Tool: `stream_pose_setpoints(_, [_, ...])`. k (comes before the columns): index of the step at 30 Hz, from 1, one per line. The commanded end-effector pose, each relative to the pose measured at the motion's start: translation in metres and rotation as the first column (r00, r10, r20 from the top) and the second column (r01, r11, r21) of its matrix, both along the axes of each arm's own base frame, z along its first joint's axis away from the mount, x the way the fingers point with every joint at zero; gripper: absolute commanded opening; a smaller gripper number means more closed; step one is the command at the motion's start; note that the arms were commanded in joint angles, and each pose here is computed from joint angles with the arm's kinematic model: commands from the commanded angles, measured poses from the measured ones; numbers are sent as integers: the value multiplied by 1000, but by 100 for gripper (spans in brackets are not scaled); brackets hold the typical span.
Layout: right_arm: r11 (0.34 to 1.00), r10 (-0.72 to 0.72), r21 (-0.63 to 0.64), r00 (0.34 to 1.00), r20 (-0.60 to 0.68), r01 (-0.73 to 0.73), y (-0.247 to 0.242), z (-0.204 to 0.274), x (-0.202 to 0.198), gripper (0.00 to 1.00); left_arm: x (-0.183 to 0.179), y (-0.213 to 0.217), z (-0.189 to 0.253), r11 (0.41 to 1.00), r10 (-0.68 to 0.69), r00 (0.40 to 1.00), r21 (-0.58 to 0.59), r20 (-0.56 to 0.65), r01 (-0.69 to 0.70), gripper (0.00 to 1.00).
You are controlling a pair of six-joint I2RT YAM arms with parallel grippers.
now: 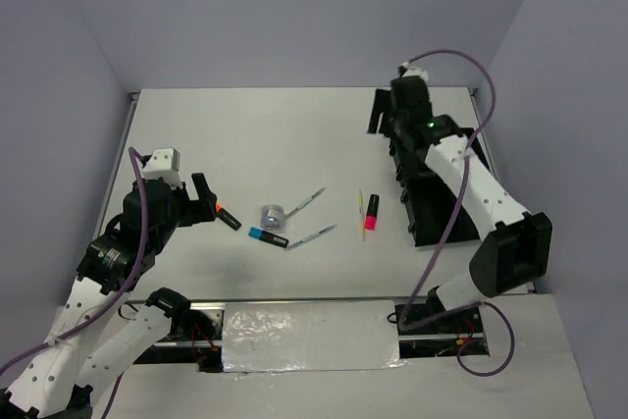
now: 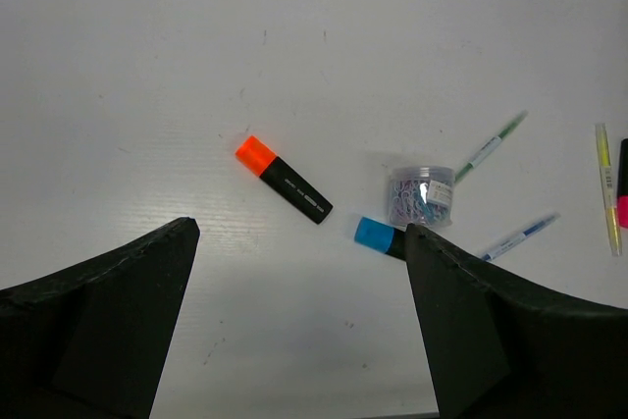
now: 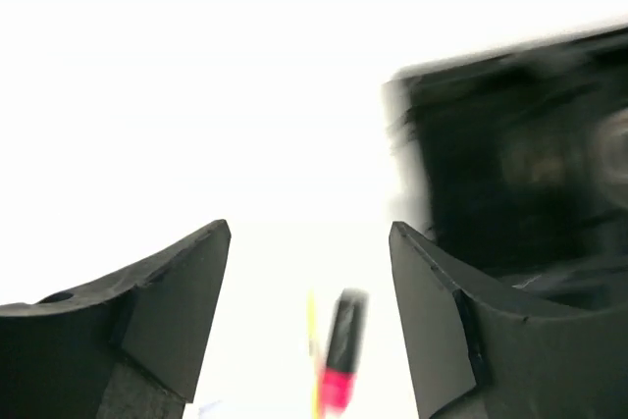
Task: Sort the stationery into containers
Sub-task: Pick up the pen from the center of the board.
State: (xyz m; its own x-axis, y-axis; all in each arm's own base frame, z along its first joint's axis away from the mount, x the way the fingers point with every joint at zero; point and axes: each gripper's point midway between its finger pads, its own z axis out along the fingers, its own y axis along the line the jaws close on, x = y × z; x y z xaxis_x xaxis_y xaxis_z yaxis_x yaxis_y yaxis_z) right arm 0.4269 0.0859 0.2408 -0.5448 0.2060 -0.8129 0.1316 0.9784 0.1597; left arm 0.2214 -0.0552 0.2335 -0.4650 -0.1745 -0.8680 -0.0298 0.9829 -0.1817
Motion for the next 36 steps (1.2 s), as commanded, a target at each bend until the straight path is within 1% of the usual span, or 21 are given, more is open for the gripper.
stream_pose_setpoints(1, [997, 14, -73, 993, -120, -23, 26, -49, -45, 74, 5, 2, 9, 1000, 17, 999, -3, 35, -17, 99])
stream_pose_setpoints(4, [992, 94, -64, 985, -145, -104, 63, -77, -76, 76, 6, 2, 8, 1000, 22, 999, -2, 28, -22, 99])
stream_pose_setpoints(5, [992, 96, -66, 980, -174, -109, 65, -94, -85, 76, 5, 2, 7, 1000, 21, 1000, 2, 23, -21, 99])
stream_pose_setpoints(6, [990, 114, -57, 978, -174, -126, 73, -101, -87, 76, 5, 2, 7, 1000, 25, 999, 1, 23, -25, 99])
stream_pose_setpoints(7, [990, 111, -59, 974, -198, -124, 75, -109, -91, 75, 5, 3, 7, 1000, 28, 999, 2, 24, -28, 99])
stream_pose_setpoints(8, [994, 65, -71, 967, -247, -85, 70, -124, -98, 74, 5, 3, 7, 1000, 29, 999, 2, 26, -29, 99])
stream_pose_setpoints(11, [994, 40, -83, 959, -280, -66, 63, -144, -107, 68, 3, 5, 9, 999, 38, 999, -3, 33, -38, 99])
stream_pose_setpoints(12, [994, 39, -82, 958, -284, -65, 62, -148, -108, 65, 3, 6, 10, 999, 39, 999, -3, 37, -39, 100])
stream_pose_setpoints(16, [993, 2, -113, 947, -320, -41, 49, -163, -111, 63, 1, 7, 11, 999, 42, 998, -6, 46, -42, 99])
stream_pose_setpoints(20, [995, 2, -88, 933, -359, -36, 43, -179, -110, 61, 2, 7, 11, 999, 42, 998, -5, 44, -42, 99])
stream_pose_setpoints(24, [995, 36, -71, 916, -399, -70, 47, -193, -114, 60, 2, 6, 11, 999, 39, 998, -5, 43, -39, 99])
stream_pose_setpoints(29, [994, 26, -82, 892, -451, -71, 44, -213, -117, 60, 2, 6, 10, 999, 38, 998, -3, 41, -38, 99])
stream_pose_setpoints(36, [993, 4, -99, 868, -496, -62, 35, -231, -127, 53, 3, 5, 11, 999, 34, 999, -4, 42, -33, 99])
